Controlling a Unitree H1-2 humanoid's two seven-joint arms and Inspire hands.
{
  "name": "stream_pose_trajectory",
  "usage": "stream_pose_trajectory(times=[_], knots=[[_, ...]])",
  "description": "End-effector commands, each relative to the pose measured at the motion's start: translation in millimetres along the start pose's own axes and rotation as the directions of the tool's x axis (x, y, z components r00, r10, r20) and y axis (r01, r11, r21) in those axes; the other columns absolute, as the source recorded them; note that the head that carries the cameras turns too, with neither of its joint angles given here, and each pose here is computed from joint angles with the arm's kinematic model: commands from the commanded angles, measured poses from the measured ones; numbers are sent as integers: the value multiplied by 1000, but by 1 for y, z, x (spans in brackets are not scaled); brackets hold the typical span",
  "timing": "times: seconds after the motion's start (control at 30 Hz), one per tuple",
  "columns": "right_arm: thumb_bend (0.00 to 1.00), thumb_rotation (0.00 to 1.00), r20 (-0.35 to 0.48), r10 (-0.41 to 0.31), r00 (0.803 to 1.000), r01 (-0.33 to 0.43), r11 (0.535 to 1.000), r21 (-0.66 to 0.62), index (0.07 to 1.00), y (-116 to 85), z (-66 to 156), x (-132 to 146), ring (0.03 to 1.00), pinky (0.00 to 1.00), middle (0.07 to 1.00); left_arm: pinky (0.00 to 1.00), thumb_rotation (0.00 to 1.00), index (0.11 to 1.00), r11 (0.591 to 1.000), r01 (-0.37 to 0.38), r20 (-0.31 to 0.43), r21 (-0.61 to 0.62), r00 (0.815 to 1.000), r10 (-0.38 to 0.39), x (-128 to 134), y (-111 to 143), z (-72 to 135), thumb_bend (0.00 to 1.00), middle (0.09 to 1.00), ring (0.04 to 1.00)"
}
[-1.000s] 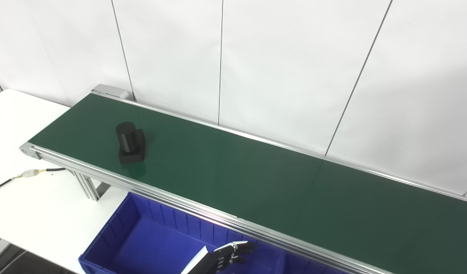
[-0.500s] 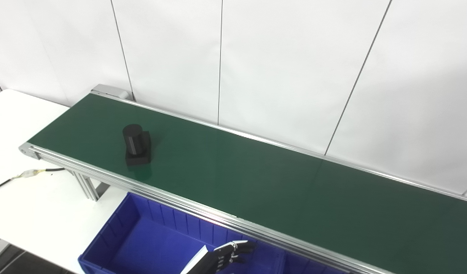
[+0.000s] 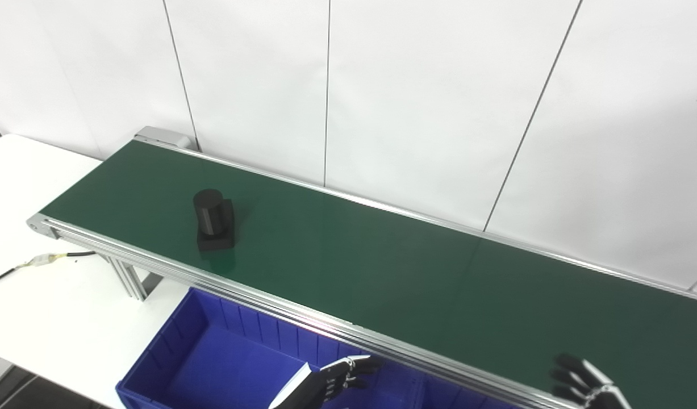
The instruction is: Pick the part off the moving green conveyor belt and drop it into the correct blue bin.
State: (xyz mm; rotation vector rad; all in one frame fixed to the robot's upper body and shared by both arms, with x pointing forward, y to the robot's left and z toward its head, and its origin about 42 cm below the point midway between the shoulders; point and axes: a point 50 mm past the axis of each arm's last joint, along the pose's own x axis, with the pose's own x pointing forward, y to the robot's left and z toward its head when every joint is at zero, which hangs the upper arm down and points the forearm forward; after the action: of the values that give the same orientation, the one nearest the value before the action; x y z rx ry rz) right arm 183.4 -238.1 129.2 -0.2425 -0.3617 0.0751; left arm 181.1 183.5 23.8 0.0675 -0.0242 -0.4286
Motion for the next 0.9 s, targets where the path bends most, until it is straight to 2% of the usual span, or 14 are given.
stream_pose_trajectory(times=[0.0,0.13,0.4,0.87], knots=[[982,250,55,-12,998,11,1000,19,796,-3,14,11,764,672,805,811,95,827,1000,-4,69,16,998,3,7,3,9,928,888,875],[951,298,78,-11,997,11,1000,2,816,-4,19,22,770,684,808,806,104,826,1000,-5,71,19,997,3,8,4,10,930,884,869],[945,301,82,-37,996,38,999,-17,813,5,28,45,758,676,801,822,84,826,1000,-8,72,6,997,8,9,7,9,933,884,876],[829,211,52,-19,998,23,996,-88,821,23,37,80,765,673,807,826,84,824,1000,-14,75,16,997,13,8,9,10,926,881,879]])
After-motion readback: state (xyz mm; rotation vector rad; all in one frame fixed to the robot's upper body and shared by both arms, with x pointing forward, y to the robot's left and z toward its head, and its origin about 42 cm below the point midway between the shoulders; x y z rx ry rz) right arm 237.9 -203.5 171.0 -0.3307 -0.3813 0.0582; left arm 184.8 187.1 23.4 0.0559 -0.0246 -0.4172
